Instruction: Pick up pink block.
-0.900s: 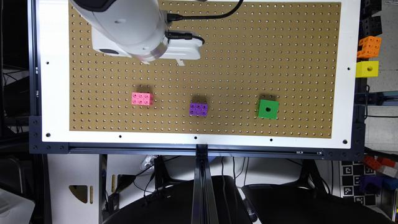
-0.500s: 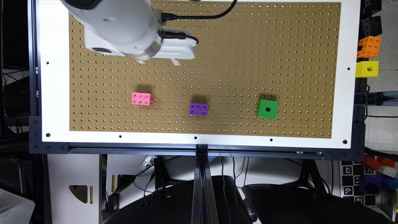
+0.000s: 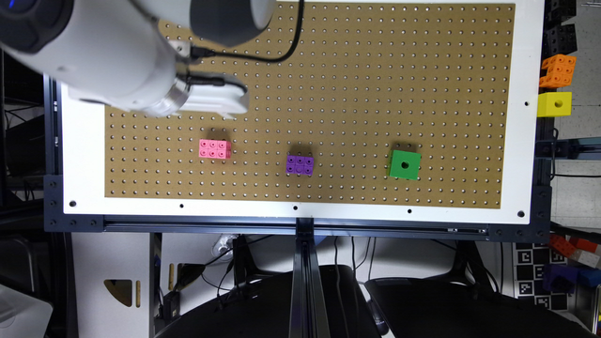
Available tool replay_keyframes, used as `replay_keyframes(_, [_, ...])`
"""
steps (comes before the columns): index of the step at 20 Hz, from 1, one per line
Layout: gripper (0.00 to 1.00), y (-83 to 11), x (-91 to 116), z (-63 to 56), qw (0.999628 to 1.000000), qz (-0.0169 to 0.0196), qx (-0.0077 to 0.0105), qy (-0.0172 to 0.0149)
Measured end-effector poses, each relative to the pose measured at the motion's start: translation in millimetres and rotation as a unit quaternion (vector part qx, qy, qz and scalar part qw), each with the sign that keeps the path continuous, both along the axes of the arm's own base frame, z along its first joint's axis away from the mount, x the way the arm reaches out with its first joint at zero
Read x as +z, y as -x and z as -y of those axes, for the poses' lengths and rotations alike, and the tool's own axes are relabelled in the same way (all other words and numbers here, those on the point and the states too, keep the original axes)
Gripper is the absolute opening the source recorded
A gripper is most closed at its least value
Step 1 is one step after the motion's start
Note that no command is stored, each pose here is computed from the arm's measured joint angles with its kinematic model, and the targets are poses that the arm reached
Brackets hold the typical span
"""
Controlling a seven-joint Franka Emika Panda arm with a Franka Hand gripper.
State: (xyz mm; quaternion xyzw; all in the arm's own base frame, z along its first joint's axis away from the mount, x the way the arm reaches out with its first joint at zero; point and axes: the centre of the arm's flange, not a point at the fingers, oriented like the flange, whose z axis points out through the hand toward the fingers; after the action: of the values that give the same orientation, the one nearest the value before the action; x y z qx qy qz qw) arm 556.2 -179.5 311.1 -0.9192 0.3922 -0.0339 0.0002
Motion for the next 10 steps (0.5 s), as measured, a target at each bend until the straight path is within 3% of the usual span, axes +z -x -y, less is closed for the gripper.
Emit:
replay_keyframes(4, [1.00, -14.5, -4, 18.0, 0.999991, 0.0036, -0.0005, 0.0020])
replay_keyframes(10, [1.00, -16.7, -4, 18.5, 0.999990, 0.0040, 0.0003, 0.0020])
